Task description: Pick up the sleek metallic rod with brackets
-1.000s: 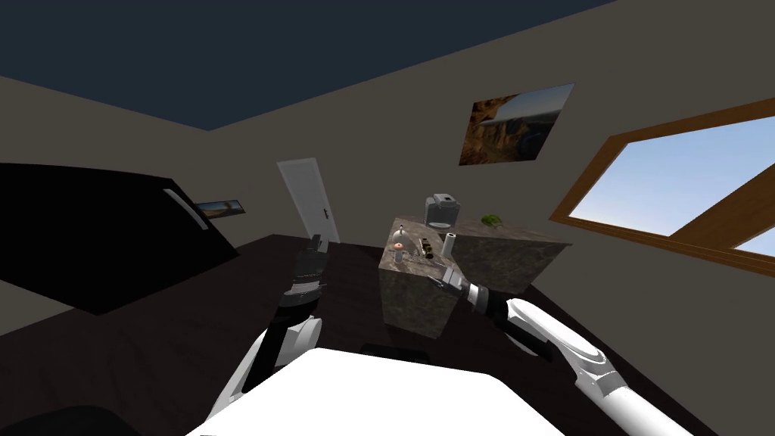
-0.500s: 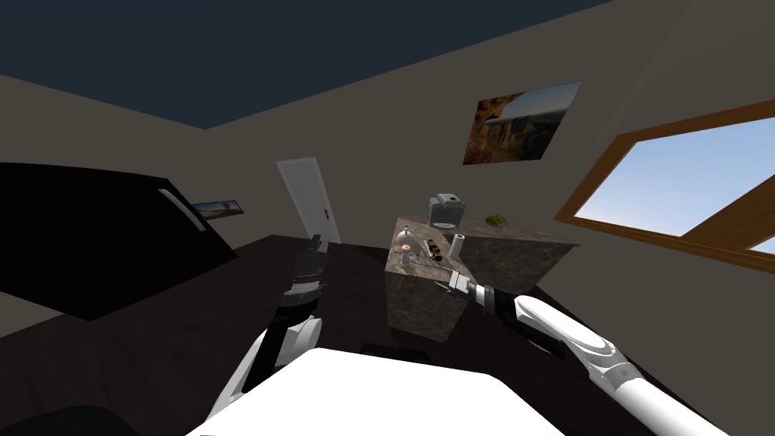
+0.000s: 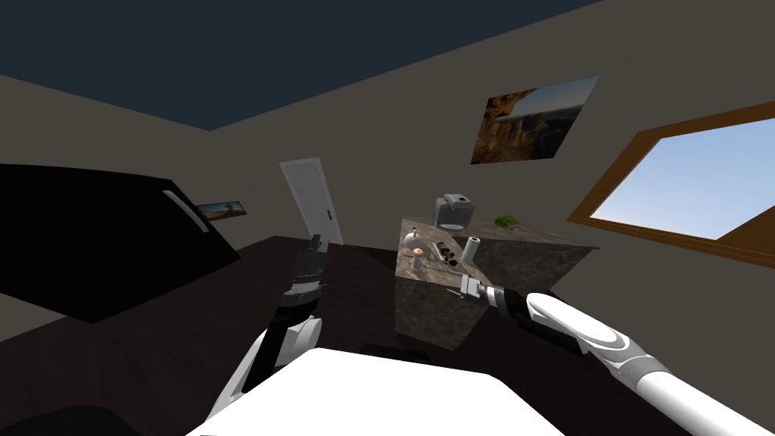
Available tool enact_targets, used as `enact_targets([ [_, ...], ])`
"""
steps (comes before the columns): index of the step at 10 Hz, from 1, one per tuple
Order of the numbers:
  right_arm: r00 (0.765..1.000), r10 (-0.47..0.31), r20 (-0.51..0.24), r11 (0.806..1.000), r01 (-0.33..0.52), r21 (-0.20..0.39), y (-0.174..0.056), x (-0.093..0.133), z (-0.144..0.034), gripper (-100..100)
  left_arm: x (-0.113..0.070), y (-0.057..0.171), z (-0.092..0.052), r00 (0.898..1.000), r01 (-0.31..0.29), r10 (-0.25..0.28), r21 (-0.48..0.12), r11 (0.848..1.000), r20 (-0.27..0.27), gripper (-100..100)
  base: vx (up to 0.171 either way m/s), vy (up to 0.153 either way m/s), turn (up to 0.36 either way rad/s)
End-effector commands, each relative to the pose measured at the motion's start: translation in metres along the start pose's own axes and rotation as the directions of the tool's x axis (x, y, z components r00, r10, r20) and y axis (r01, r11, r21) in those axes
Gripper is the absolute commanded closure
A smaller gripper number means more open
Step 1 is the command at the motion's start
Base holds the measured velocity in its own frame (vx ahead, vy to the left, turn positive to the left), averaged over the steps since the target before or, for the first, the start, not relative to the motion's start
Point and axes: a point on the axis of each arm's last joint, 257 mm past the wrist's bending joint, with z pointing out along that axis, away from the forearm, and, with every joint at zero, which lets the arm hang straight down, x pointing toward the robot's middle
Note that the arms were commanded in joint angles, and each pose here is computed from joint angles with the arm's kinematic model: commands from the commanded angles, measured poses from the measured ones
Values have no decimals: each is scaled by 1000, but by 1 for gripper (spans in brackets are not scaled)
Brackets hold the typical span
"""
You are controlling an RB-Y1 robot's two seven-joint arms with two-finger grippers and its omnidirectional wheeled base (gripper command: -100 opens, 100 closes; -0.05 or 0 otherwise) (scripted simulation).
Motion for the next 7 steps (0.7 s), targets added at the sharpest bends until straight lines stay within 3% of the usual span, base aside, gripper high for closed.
enact_targets([
  [1,994,-57,-89,998,57,-1,-14,25,-13,-100,0,0,0,1000,0,0,0,1000,0,0,50,148,44],
  [2,984,-99,-150,995,99,-7,-23,43,-24,-100,0,0,0,1000,0,0,0,1000,0,0,67,198,66],
  [4,980,-108,-168,994,109,-7,-25,48,-27,-100,0,0,0,1000,0,0,0,1000,0,0,58,116,6],
  [5,961,-150,-234,989,150,-17,-36,68,-41,-100,0,0,0,1000,0,0,0,1000,0,0,59,104,72],
  [6,960,-147,-238,989,148,-16,-37,69,-42,-100,0,0,0,1000,0,0,0,1000,0,0,55,108,20],
  [7,935,-182,-304,983,183,-27,-48,89,-58,-100,0,0,0,1000,0,0,0,1000,0,0,70,157,60],
])
